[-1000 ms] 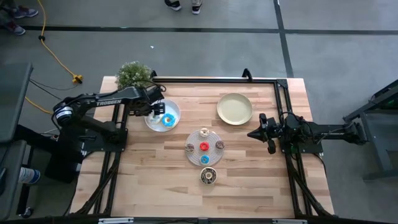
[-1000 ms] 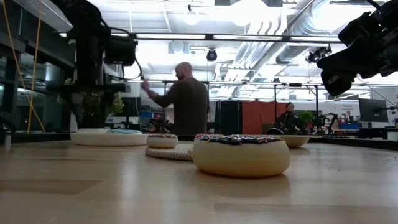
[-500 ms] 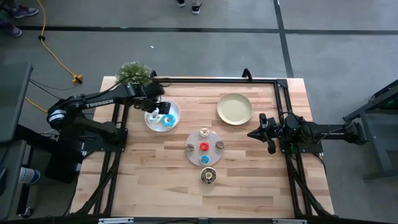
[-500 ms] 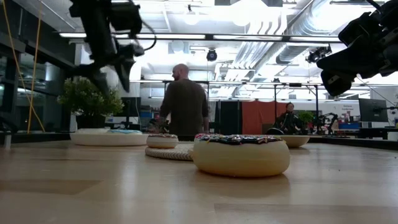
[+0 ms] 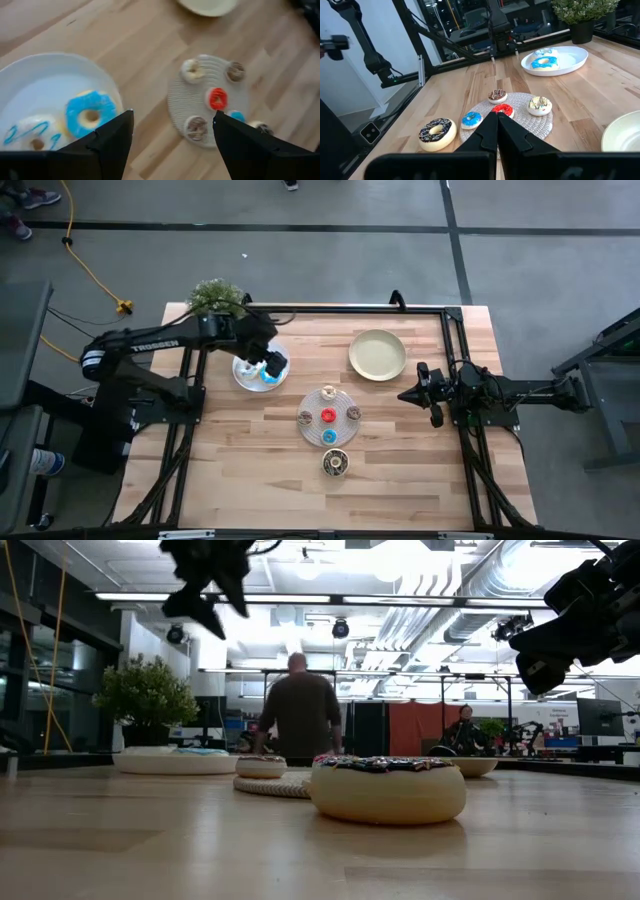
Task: Pick & Place donuts
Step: Put the big black donut on the white plate
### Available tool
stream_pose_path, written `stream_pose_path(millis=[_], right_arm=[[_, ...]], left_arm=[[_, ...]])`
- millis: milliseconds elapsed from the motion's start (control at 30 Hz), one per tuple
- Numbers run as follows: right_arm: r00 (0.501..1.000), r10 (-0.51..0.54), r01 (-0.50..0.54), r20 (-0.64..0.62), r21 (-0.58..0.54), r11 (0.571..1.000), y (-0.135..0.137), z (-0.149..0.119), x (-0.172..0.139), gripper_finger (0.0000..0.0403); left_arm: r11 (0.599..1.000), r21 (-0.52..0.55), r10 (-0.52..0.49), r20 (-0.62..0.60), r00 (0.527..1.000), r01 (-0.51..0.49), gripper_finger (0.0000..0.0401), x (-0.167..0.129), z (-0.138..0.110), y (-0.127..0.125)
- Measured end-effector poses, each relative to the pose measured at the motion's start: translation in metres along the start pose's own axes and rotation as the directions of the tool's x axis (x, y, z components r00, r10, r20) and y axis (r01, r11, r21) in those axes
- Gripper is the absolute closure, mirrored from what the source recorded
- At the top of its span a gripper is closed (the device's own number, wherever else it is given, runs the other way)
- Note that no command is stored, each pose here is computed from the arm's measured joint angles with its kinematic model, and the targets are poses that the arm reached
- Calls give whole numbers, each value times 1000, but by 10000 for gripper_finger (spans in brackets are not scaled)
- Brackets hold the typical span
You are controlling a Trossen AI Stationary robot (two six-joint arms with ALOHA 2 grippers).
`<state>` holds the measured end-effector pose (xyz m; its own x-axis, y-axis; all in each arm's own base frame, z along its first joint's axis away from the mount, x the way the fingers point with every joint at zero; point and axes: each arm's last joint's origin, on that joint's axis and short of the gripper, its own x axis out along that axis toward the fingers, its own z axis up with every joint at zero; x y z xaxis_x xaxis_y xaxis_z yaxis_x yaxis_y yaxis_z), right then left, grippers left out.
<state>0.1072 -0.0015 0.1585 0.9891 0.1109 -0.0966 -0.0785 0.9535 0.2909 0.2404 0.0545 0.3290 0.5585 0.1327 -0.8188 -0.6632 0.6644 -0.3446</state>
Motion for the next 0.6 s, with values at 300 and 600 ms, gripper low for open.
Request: stream_pose_path(millis=[300, 600], right_arm=[[1000, -1, 1, 0, 0, 1000, 0, 0, 0, 402], [1000, -1, 1, -1, 1, 1000, 0, 0, 0, 402]], left_arm=[[962, 261, -59, -85, 995, 79, 137, 3, 4, -68], [894, 407, -128, -166, 978, 186, 137, 23, -2, -143]])
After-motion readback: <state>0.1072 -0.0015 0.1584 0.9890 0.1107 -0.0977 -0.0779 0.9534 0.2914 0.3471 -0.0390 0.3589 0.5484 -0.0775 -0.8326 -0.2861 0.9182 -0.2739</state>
